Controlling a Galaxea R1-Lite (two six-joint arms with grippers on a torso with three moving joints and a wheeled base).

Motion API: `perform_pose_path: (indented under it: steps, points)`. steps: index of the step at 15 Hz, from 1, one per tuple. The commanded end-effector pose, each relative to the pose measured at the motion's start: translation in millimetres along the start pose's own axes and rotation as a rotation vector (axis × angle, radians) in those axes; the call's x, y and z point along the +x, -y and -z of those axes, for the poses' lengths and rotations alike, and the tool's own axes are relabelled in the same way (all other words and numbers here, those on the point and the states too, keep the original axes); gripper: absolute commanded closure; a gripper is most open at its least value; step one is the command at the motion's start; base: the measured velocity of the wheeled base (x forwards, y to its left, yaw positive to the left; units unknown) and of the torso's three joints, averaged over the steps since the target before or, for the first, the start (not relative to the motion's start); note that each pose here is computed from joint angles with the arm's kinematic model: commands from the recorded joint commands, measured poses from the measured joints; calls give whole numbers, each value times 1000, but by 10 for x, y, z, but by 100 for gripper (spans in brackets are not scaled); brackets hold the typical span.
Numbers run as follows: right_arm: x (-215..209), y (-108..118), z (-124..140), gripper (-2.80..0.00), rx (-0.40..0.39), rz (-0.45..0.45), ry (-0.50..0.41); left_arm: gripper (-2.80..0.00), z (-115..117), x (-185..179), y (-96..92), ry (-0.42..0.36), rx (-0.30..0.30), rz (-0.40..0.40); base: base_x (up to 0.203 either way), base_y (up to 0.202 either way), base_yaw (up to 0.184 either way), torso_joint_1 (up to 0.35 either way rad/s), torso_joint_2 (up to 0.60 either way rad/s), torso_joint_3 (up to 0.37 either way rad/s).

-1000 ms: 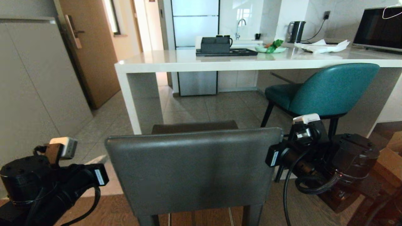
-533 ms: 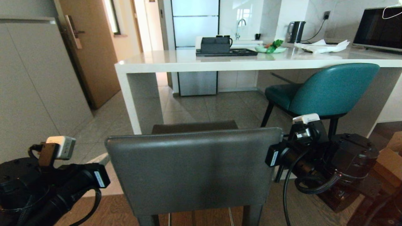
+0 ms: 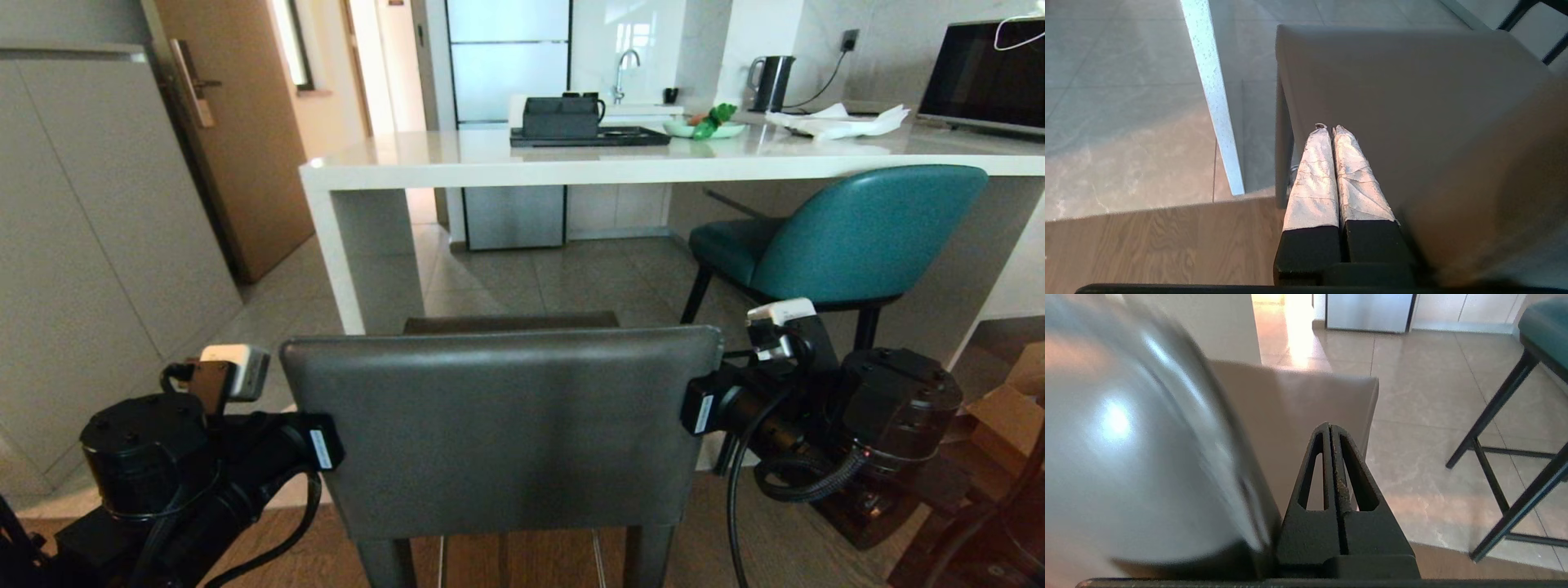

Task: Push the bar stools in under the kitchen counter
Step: Push the gray chair back under the dining table

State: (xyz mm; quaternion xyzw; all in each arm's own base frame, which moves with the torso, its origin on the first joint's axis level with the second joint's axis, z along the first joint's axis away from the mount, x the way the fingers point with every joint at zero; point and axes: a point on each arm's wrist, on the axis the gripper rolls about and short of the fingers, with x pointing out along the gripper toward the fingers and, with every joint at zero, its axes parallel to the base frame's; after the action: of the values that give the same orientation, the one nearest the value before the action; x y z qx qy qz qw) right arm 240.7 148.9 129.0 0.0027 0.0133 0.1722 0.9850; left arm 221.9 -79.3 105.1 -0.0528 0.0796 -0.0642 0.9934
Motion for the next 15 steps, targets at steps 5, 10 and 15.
perform_pose_path:
  steps: [5, 10, 15]
  points:
    - [204, -42, 103, 0, -15, 0, -11, 0, 27, 116, 10, 58, -11, 5, 0, 0, 0, 0, 0, 0]
    - [469, -81, 114, 0, -34, 3, 19, 0, 34, 106, 16, 53, -10, 16, 0, 0, 0, 0, 0, 0]
    - [588, -89, 200, 0, -42, 8, 8, 0, 123, 172, 19, 17, -3, 12, 0, 0, 0, 0, 0, 0]
